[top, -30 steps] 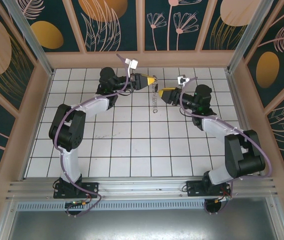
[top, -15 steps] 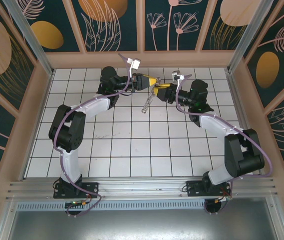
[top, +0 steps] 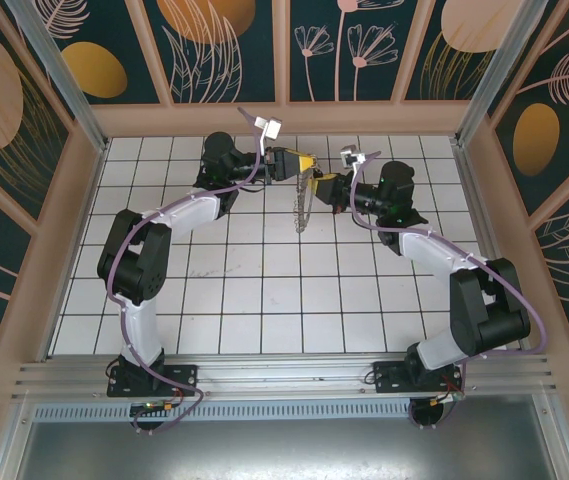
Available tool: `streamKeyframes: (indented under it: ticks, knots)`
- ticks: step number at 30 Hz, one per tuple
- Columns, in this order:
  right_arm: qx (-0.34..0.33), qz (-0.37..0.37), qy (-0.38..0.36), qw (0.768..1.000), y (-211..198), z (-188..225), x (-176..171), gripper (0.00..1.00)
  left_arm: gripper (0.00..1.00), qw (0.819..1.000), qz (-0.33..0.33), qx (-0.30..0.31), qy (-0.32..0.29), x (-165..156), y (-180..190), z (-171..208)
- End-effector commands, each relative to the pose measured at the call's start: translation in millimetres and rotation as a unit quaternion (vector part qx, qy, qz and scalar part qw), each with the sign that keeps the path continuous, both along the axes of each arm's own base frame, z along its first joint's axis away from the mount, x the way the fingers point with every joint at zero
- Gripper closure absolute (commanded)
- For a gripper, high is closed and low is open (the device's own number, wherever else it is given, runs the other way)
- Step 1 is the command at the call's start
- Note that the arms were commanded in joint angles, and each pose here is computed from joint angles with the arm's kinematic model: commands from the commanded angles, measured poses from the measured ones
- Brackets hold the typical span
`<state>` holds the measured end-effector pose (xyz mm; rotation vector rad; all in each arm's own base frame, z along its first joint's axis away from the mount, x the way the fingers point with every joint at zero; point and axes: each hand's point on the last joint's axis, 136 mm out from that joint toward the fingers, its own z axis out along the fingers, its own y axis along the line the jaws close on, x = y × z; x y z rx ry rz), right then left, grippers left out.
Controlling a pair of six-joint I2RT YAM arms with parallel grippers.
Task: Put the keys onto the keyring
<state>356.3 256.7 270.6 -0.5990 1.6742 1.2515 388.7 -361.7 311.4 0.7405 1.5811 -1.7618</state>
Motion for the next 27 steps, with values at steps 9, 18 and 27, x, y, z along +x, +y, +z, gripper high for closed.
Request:
streamKeyframes:
  ticks: [9,18,27]
  knots:
    - [-0.021,0.076,-0.010,0.997,32.0,-1.5,-21.5,1.00,1.00,0.997,0.011,-0.035,-0.065,-9.9,2.9,45.9]
    - [-0.021,0.059,0.009,0.998,10.0,-5.5,-24.7,0.71,1.00,0.997,0.013,-0.036,-0.063,-10.7,4.1,43.5]
    - [0.023,0.005,0.009,1.000,-33.6,14.6,-38.1,0.68,1.00,0.997,0.013,-0.038,-0.066,-10.5,4.2,43.7]
